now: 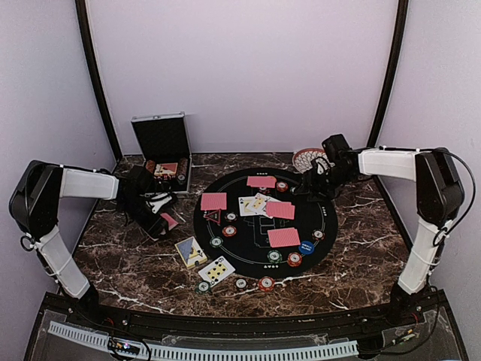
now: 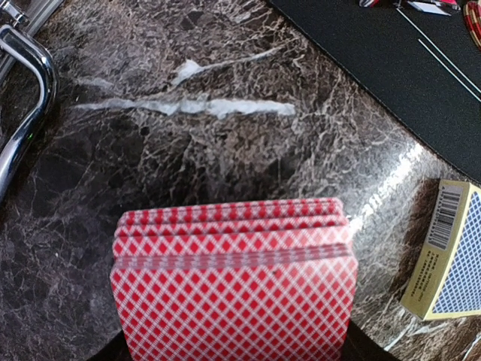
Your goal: Distribute texas hold em gaming equipment
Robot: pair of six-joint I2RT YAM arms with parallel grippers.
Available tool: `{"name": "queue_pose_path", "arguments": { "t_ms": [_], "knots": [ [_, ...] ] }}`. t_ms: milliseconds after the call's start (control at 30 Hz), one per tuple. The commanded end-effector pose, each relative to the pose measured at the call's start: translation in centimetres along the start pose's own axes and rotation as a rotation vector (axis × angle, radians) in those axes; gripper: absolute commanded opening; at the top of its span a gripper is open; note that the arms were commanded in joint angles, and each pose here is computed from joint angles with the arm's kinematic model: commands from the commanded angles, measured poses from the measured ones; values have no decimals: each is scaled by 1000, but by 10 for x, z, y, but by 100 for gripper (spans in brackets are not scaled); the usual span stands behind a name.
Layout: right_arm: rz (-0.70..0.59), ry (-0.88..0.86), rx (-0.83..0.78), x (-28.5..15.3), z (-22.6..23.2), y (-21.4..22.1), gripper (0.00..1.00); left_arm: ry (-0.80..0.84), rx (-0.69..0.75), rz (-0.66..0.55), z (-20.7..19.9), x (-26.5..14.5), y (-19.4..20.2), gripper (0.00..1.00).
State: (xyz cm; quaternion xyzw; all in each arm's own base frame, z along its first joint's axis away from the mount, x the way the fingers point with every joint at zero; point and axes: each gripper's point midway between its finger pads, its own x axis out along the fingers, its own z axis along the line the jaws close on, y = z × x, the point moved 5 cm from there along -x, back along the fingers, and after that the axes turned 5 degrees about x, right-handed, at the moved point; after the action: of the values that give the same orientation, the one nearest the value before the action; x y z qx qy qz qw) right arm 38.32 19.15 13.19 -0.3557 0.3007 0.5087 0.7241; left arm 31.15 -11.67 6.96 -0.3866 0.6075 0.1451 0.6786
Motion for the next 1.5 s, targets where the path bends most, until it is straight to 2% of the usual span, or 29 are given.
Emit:
{"name": "queue_pose_path", "arguments": {
  "t_ms": [0,67,133,200,467,500,600,667,800,900,1000,1067,1167,1233,1267,1367,1400,1467],
  "knots": [
    [-71,-35,-25,-24,17,-13,62,13,-22,-28,-2,0,-4,69],
    [-80,-41,-27,-27,19,-14,63,14,-22,-24,-2,0,-3,80],
    [-89,-46,-30,-31,21,-14,64,9,-22,-21,-3,-1,-1,95],
    [-98,-48,-30,-34,22,-15,65,1,-24,-23,-2,-3,-1,98],
    [-132,-49,-32,-48,25,-12,70,-32,-28,-44,1,-22,-11,99],
    [-144,-40,-32,-50,24,-12,73,-36,-28,-44,2,-25,-12,99],
    [-205,19,-49,-59,17,-14,98,-90,-25,-41,11,-43,-24,99],
    [-258,68,-60,-66,11,-17,99,-148,-18,-69,18,-57,-32,99],
    [-430,201,-58,-88,-7,-25,99,-248,-17,-179,29,-92,-51,99],
    [-616,344,-26,-115,-29,-32,99,-344,-40,-305,43,-120,-61,99],
    [-800,448,-17,-137,-50,-35,99,-414,-104,-425,62,-137,-57,99],
    [-953,512,-12,-152,-64,-31,99,-421,-162,-489,75,-133,-42,99],
    [-1128,719,29,-167,-99,-19,99,-416,-202,-647,90,-141,-35,99],
    [-1153,803,43,-164,-117,-12,99,-436,-210,-710,91,-138,-29,99],
    [-1159,823,63,-165,-123,-11,99,-428,-224,-700,89,-127,-21,99],
    [-1199,856,103,-167,-140,-8,99,-452,-230,-761,92,-117,-15,99],
    [-1229,858,100,-168,-144,-7,98,-452,-242,-747,89,-105,-6,99],
    [-1279,851,87,-170,-152,-1,99,-498,-224,-820,91,-106,-7,99]
  ]
}}
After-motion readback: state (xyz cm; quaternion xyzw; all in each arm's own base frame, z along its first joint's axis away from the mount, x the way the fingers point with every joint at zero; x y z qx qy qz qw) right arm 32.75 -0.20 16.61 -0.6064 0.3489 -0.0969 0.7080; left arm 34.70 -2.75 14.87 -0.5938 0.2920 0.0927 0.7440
